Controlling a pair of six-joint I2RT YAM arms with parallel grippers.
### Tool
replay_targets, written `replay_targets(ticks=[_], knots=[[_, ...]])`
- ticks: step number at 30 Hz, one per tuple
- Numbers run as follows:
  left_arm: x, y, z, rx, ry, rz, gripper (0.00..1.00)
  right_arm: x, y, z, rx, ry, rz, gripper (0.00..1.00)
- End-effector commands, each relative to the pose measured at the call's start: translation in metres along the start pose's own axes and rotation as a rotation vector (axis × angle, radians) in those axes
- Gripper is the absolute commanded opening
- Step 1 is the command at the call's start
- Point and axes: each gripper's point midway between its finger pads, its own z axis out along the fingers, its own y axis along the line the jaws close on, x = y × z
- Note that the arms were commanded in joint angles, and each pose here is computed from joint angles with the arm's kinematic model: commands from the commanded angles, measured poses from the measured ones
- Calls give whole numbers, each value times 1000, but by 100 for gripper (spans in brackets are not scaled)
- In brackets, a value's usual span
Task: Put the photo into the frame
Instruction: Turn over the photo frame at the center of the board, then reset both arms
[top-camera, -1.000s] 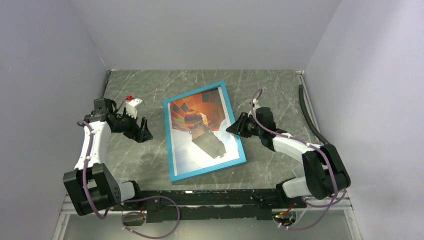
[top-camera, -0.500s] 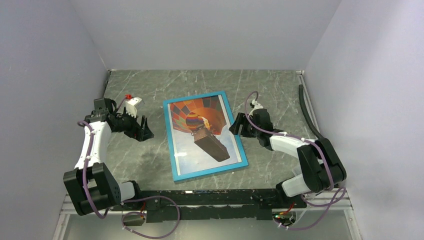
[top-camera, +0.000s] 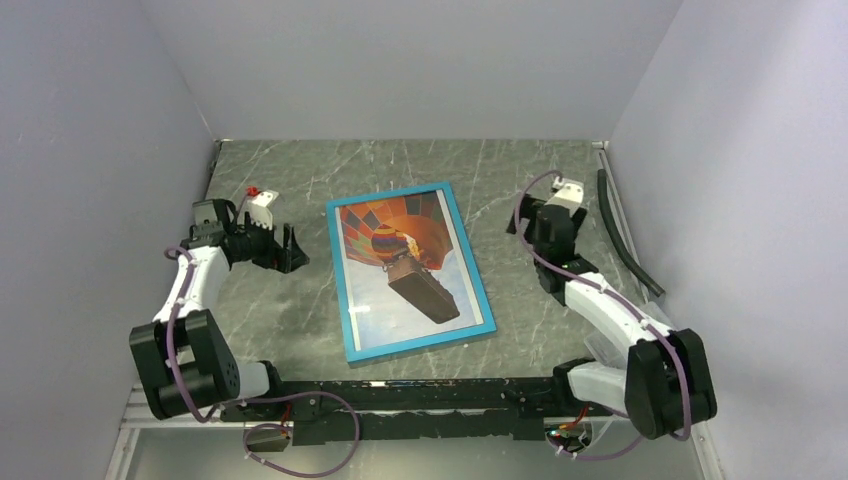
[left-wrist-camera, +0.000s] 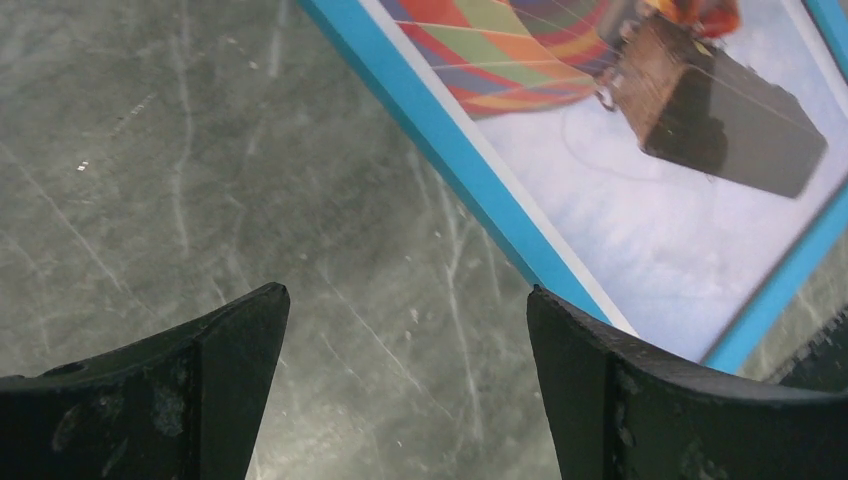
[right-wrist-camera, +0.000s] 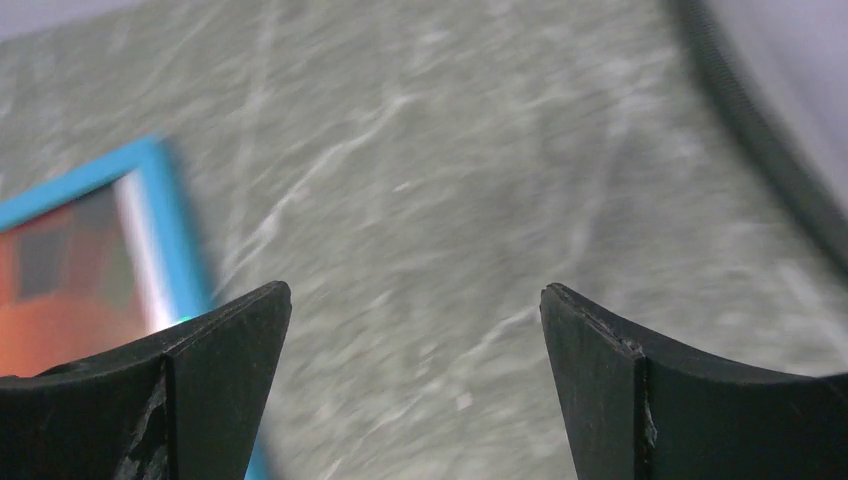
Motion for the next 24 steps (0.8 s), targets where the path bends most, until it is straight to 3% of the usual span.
replay_targets(ticks=[1,7,15,21,24], knots=[[-34,39,18,-110,-163,-34,94,-23,-88,1,356,-93,-52,100],[-42,71,51,-134,-272,-72,94,-20,-122,8,322,-224,42,100],[-39,103,71,-222,-410,-101,94,8,-133,30,302,-223,25,100],[-27,101,65,-277,-477,-59,94,16,-125,35,239,-229,-37,100],[-25,90,57,-314,-544,11,94,10,-124,14,209,-387,-31,100]])
